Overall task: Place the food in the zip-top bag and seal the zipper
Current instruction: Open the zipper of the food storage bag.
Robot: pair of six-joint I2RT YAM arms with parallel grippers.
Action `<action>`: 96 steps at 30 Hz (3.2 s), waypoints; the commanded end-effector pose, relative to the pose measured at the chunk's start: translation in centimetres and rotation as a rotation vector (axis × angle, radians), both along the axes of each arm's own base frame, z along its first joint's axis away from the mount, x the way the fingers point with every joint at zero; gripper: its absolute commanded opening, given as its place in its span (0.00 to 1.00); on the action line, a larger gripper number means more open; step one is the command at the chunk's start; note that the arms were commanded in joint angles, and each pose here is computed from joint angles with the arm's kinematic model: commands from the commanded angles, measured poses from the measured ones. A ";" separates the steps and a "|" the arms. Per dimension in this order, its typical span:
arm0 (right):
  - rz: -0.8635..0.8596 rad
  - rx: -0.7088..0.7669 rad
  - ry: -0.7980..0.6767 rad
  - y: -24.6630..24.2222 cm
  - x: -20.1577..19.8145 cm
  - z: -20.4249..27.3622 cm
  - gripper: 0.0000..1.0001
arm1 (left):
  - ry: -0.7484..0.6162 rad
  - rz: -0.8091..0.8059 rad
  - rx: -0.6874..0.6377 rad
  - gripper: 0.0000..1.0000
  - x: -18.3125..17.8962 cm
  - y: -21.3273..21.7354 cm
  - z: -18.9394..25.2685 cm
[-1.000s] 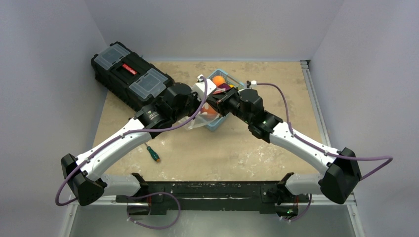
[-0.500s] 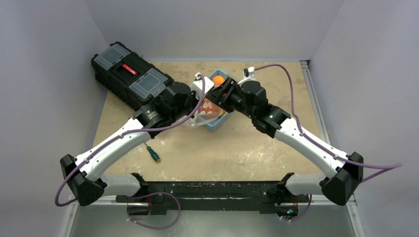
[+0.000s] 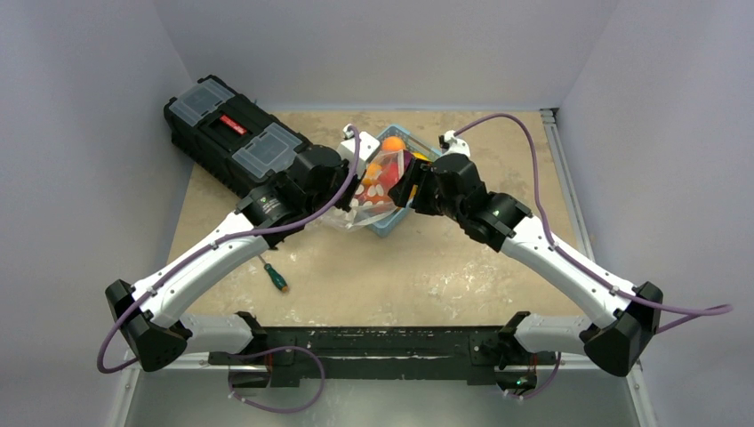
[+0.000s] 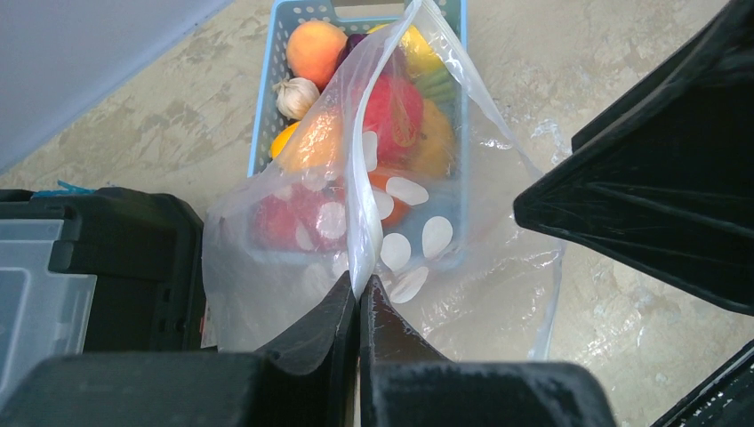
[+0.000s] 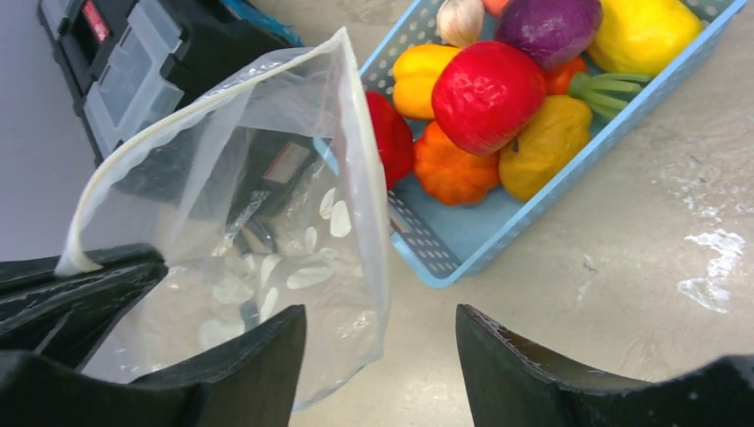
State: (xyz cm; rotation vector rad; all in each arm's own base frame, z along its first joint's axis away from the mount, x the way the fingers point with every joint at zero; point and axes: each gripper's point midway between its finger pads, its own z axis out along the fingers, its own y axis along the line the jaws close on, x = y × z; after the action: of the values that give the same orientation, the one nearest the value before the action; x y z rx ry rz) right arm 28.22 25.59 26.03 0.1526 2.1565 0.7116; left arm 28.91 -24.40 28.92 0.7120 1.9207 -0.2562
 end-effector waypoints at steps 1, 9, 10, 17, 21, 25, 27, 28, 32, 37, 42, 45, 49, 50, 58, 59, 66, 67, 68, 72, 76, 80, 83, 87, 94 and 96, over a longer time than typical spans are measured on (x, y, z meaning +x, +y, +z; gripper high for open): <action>0.000 -0.038 -0.086 -0.5 0.8 1.5 0.60 | -0.051 -0.031 -0.104 0.00 -0.7 -0.4 3.5; 0.185 0.097 -0.154 3.5 0.2 2.9 0.33 | -0.049 -0.046 -0.112 0.00 -0.9 -0.6 3.6; 0.188 0.107 -0.157 3.6 0.1 3.2 0.30 | -0.050 -0.045 -0.112 0.00 -0.9 -0.6 3.6; 0.254 0.270 -0.147 4.3 -2.2 5.2 0.32 | -0.055 -0.041 -0.115 0.00 -1.0 -0.4 3.9; 0.344 0.490 -0.257 4.6 -4.8 8.5 0.36 | -0.051 -0.053 -0.132 0.00 -1.3 -0.6 4.1; 0.341 0.611 -0.314 4.1 -5.3 10.9 0.39 | -0.046 -0.058 -0.137 0.00 -1.4 -0.7 4.0; 0.352 0.646 -0.310 4.4 -5.2 11.2 0.38 | -0.044 -0.058 -0.138 0.00 -1.4 -0.7 3.9; 0.357 0.676 -0.299 4.5 -5.3 11.4 0.38 | -0.045 -0.056 -0.138 0.00 -1.4 -0.7 4.0; 0.313 0.690 -0.251 4.6 -4.2 10.3 0.27 | -0.049 -0.056 -0.145 0.00 -1.5 -0.6 4.2; 0.215 0.665 -0.162 4.1 -2.9 7.8 0.26 | -0.061 -0.056 -0.158 0.00 -1.6 -0.5 4.5; 0.174 0.657 -0.109 4.1 -2.5 6.6 0.26 | -0.062 -0.064 -0.168 0.00 -1.8 -0.5 4.8; 0.176 0.644 -0.096 4.3 -2.3 6.5 0.19 | -0.063 -0.063 -0.168 0.00 -1.8 -0.5 4.8; 0.079 0.457 -0.045 3.6 -0.6 4.8 0.00 | -0.074 -0.073 -0.158 0.07 -1.9 -0.3 5.1; 0.064 0.394 -0.003 3.5 -0.3 3.8 0.00 | -0.079 -0.075 -0.157 0.24 -2.0 -0.2 5.2; 0.069 0.316 0.001 4.1 -0.6 3.4 0.00 | -0.089 -0.074 -0.135 0.77 -2.2 0.3 5.4; 0.066 0.309 0.000 4.2 -0.6 3.5 0.00 | -0.087 -0.053 -0.123 0.79 -1.9 0.6 5.3; 0.066 0.305 -0.023 5.5 -1.1 4.4 0.00 | -0.053 0.011 -0.042 0.65 -0.9 0.8 4.1; 0.062 0.300 -0.023 5.6 -1.2 4.5 0.00 | -0.055 0.024 -0.021 0.64 -0.8 0.9 3.9; 0.054 0.298 -0.023 5.6 -1.1 4.5 0.00 | -0.059 0.043 -0.002 0.63 -0.8 1.1 3.9; -0.018 0.282 -0.016 5.0 -0.7 4.3 0.00 | -0.054 0.109 0.085 0.67 -0.7 2.1 3.8; -0.076 0.301 0.000 5.0 -0.5 4.5 0.00 | -0.027 0.165 0.151 0.69 -0.3 2.6 3.0; -0.101 0.319 0.017 5.7 -0.5 4.9 0.00 | -0.054 0.224 0.198 0.53 0.4 3.7 3.0; -0.085 0.347 0.013 7.0 -0.6 5.8 0.00 | -0.060 0.228 0.217 0.36 0.4 4.0 3.0; -0.046 0.355 0.014 8.5 -0.8 6.4 0.00 | -0.109 0.273 0.272 0.10 0.4 5.9 4.1; 0.211 0.389 -0.007 12.2 -2.9 6.8 0.00 | 0.075 0.280 0.251 0.00 -3.8 8.3 1.7; 0.296 0.343 0.013 13.1 -3.7 5.6 0.00 | 0.125 0.248 0.219 0.00 -4.8 8.1 0.6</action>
State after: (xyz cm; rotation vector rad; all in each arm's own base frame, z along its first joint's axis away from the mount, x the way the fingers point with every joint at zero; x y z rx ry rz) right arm 26.06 36.26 29.96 0.2392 2.1055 1.1238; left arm 26.87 -17.45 29.99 0.6445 2.0795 0.1800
